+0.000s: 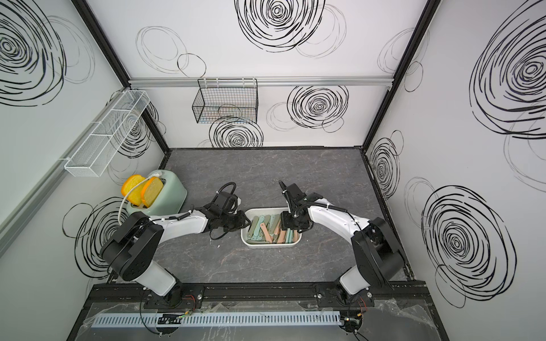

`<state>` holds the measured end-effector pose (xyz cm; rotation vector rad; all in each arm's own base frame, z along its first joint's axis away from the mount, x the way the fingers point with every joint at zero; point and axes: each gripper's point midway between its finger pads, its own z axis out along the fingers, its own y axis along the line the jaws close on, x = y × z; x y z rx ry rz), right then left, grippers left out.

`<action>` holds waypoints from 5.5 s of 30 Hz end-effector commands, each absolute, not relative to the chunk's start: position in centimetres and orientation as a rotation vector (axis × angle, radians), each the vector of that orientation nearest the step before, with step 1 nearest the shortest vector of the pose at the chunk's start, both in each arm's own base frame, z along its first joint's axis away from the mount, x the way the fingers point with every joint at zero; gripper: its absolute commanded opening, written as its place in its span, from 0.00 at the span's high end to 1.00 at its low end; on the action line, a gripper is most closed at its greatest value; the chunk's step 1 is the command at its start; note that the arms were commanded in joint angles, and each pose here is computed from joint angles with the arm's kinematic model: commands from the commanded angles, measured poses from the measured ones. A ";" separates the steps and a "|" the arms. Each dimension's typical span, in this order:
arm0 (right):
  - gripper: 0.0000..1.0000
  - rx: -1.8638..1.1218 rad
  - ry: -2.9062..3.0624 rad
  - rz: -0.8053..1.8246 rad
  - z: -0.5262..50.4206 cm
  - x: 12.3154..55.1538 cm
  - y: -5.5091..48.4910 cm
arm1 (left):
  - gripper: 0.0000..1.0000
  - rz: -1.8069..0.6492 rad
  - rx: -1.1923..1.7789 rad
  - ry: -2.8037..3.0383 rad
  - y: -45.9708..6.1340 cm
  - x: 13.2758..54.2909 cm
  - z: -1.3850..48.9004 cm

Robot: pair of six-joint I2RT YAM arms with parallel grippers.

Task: Take the fruit knife out of the storage box
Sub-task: Move the storage box to the center of the board, then pick up the fruit knife from the storage box, then place the fruit knife at the center of the board.

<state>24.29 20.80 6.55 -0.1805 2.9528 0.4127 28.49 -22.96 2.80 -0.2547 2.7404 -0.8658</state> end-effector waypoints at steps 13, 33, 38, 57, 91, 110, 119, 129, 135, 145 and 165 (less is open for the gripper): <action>0.46 -0.261 2.937 0.350 6.9 28.6 23.5 | 0.66 -1.071 -0.301 2.668 -28.0 30.2 5.8; 0.61 -0.300 2.920 0.179 6.3 30.0 22.2 | 0.02 -0.835 0.002 2.578 -24.8 31.1 14.2; 0.60 -0.300 2.880 0.193 7.5 29.6 21.7 | 0.02 -0.833 0.002 2.571 -24.0 30.6 14.1; 0.62 -0.293 2.951 0.087 3.6 28.9 19.1 | 0.02 -0.846 -0.009 2.600 -23.3 29.6 12.2; 0.79 -0.345 2.924 -0.021 2.0 29.9 18.1 | 0.02 -0.844 -0.018 2.661 -22.3 27.5 9.3; 0.84 -0.288 2.809 0.030 8.7 31.3 17.7 | 0.02 -0.840 -0.006 2.636 -22.7 28.2 10.3; 0.96 -0.283 2.824 0.029 7.9 31.3 17.5 | 0.02 -0.836 0.019 2.643 -22.9 27.9 10.3; 1.00 -0.262 2.806 0.044 9.7 31.6 17.7 | 0.02 -0.798 0.081 2.634 -22.7 27.9 11.2; 1.00 -0.207 2.765 0.070 13.0 33.0 17.4 | 0.02 -0.770 0.134 2.613 -23.0 28.4 12.3; 1.00 -0.017 2.671 0.094 17.9 38.4 13.8 | 0.02 -0.763 0.189 2.574 -24.0 29.0 14.2; 1.00 0.136 2.817 -0.483 7.2 48.2 2.7 | 0.02 -0.724 0.213 2.634 -24.5 28.2 12.3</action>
